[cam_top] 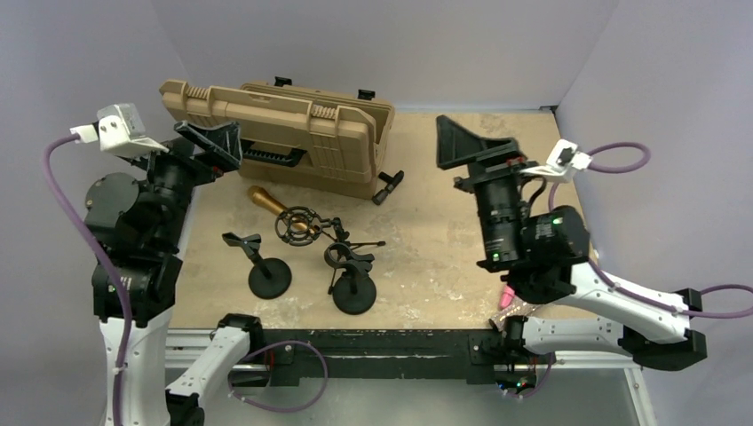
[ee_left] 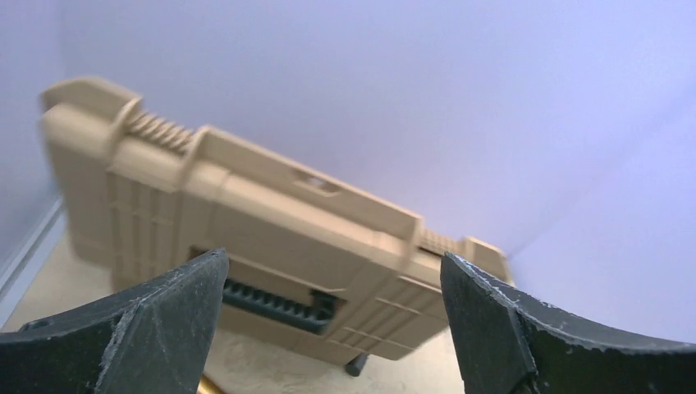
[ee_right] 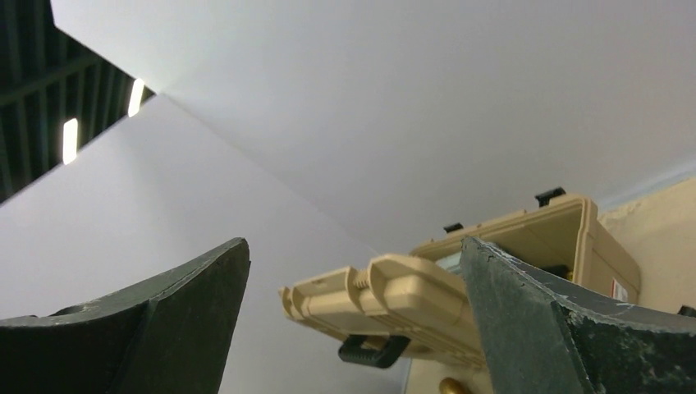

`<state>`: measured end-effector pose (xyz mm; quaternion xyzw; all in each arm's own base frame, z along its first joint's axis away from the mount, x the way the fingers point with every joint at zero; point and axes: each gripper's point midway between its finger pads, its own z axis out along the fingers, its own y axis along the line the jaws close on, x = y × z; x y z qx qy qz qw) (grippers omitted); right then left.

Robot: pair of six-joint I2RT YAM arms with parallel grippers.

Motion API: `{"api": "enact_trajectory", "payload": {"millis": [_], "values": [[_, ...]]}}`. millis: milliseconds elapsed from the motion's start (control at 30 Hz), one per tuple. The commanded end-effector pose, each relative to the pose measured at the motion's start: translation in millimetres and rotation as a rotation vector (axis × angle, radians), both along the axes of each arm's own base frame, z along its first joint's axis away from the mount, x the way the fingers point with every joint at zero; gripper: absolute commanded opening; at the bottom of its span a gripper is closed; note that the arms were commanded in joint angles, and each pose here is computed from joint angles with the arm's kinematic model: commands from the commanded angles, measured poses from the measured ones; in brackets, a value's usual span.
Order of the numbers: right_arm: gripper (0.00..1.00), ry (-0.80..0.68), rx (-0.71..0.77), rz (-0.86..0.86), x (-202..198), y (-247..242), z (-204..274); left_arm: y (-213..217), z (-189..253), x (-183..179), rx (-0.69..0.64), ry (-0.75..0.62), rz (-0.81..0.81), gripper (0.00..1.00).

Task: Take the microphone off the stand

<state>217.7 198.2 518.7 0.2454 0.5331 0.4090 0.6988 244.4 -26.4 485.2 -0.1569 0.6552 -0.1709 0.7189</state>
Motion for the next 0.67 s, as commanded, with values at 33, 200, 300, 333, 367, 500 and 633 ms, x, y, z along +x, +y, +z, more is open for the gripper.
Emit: {"api": "enact_trajectory", "payload": {"millis": [33,200,300,333,367,500,633], "values": [[0.99,-0.030,0.051,-0.114,-10,-63,55,-46,55,-33,0.152,-0.173,-0.278,0.98],[0.99,-0.052,0.091,-0.177,-18,-103,78,-57,90,-64,0.195,-0.299,-0.358,0.98],[0.99,-0.074,0.107,-0.205,-24,-125,88,-60,97,-71,0.205,-0.324,-0.377,0.98],[0.99,-0.080,0.117,-0.213,-26,-133,91,-61,97,-72,0.205,-0.325,-0.381,0.98],[0.99,-0.083,0.122,-0.218,-28,-139,93,-61,97,-72,0.204,-0.327,-0.384,0.98],[0.99,-0.192,0.108,-0.191,-40,-151,112,-64,96,-73,0.207,-0.328,-0.404,0.98],[0.99,-0.191,0.126,-0.195,-41,-156,108,-68,95,-74,0.215,-0.336,-0.425,0.98]]}}
